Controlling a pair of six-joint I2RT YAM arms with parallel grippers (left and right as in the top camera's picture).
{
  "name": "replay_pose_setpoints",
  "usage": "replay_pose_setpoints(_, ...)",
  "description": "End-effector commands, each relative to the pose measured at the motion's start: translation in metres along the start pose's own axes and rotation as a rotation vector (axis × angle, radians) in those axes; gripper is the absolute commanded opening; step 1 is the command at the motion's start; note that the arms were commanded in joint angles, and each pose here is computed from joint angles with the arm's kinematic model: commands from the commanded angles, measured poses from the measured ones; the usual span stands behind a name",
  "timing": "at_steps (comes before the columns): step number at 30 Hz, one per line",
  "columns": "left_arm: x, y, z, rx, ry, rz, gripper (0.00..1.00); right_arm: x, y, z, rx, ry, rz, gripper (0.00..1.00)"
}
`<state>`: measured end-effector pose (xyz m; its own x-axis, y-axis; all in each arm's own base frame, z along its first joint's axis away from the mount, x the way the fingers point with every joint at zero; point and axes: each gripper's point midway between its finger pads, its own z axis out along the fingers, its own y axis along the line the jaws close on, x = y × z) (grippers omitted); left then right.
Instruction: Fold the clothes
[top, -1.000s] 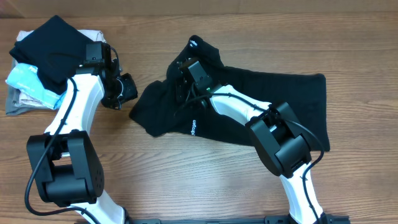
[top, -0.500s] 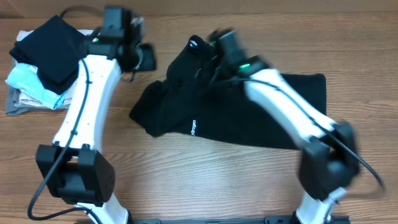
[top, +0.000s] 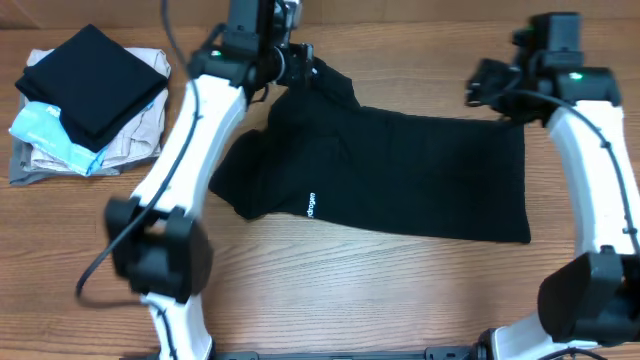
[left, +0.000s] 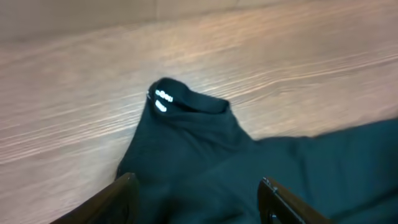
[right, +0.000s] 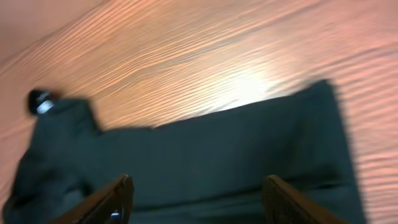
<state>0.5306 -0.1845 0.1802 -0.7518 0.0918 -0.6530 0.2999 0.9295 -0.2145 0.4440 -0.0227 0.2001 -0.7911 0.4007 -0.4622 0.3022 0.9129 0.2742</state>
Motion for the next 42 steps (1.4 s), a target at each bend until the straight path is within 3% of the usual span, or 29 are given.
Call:
replay_pose_setpoints(1, 0.017, 0.007, 0.046, 0.016, 0.035, -0.026, 0.63, -0.009, -0.027, 0.003, 0.036, -0.012, 0.022, 0.69)
replay_pose_setpoints(10, 0.012, 0.017, 0.110, 0.043, -0.074, -0.087, 0.63, -0.011, -0.058, 0.064, 0.073, 0.044, -0.012, 0.68)
replay_pose_setpoints(21, 0.004, 0.018, 0.130, 0.056, -0.149, -0.066, 0.62, 0.000, -0.110, 0.133, 0.290, 0.082, -0.007, 0.66)
replay_pose_setpoints(26, -0.001, 0.017, 0.134, 0.058, -0.180, -0.004, 0.61, -0.001, -0.114, 0.138, 0.299, 0.075, 0.001, 0.65)
replay_pose_setpoints(42, 0.018, 0.026, 0.161, 0.045, -0.162, -0.008, 0.59, 0.000, -0.142, 0.150, 0.377, 0.061, 0.073, 0.62)
